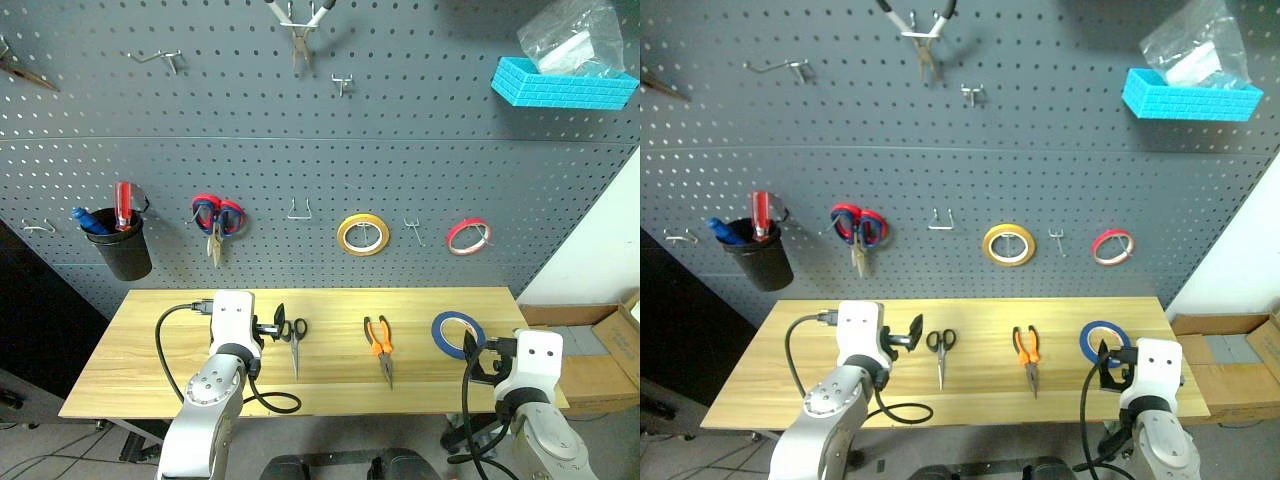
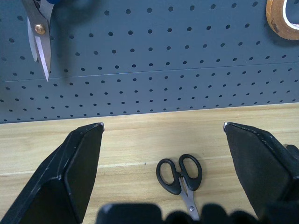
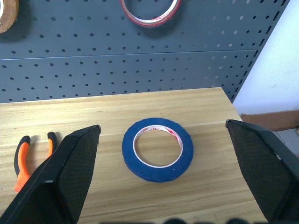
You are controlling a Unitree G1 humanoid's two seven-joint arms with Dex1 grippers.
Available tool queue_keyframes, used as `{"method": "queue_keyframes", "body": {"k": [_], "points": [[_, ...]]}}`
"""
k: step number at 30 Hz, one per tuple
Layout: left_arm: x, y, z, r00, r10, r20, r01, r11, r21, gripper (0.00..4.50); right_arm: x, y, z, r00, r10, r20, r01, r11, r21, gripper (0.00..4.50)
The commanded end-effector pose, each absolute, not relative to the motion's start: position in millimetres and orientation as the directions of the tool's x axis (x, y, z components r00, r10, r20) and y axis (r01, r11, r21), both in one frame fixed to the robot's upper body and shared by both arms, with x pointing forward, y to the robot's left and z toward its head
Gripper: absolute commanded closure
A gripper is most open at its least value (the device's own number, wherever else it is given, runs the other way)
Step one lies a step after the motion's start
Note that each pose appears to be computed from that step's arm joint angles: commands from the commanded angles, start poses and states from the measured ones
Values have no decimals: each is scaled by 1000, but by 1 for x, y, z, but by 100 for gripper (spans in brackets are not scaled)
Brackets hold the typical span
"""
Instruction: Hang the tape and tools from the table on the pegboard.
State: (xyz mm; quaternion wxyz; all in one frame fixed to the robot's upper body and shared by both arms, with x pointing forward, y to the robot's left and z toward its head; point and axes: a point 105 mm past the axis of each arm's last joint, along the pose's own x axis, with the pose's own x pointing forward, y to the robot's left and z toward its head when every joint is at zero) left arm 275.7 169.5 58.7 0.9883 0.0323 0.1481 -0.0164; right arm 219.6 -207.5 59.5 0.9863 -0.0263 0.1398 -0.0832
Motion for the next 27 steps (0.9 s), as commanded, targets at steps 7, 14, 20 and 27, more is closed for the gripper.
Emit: {"method": "queue_keyframes", "body": {"k": [7, 14, 20, 27], "points": [[277, 171, 75, 974, -10, -227, 22, 998, 51, 7, 220, -211, 75, 959, -183, -218, 165, 981, -99, 7], [277, 171, 75, 973, -9, -229, 20, 999, 48, 7, 220, -211, 74, 958, -187, -219, 168, 980, -102, 7], [278, 171, 75, 973, -9, -230, 21, 999, 49, 7, 220, -212, 74, 958, -188, -218, 169, 980, -102, 7], [279, 169, 74, 972, -29, -235, 37, 999, 33, 7, 221, -211, 73, 958, -178, -225, 156, 982, -111, 7]]}}
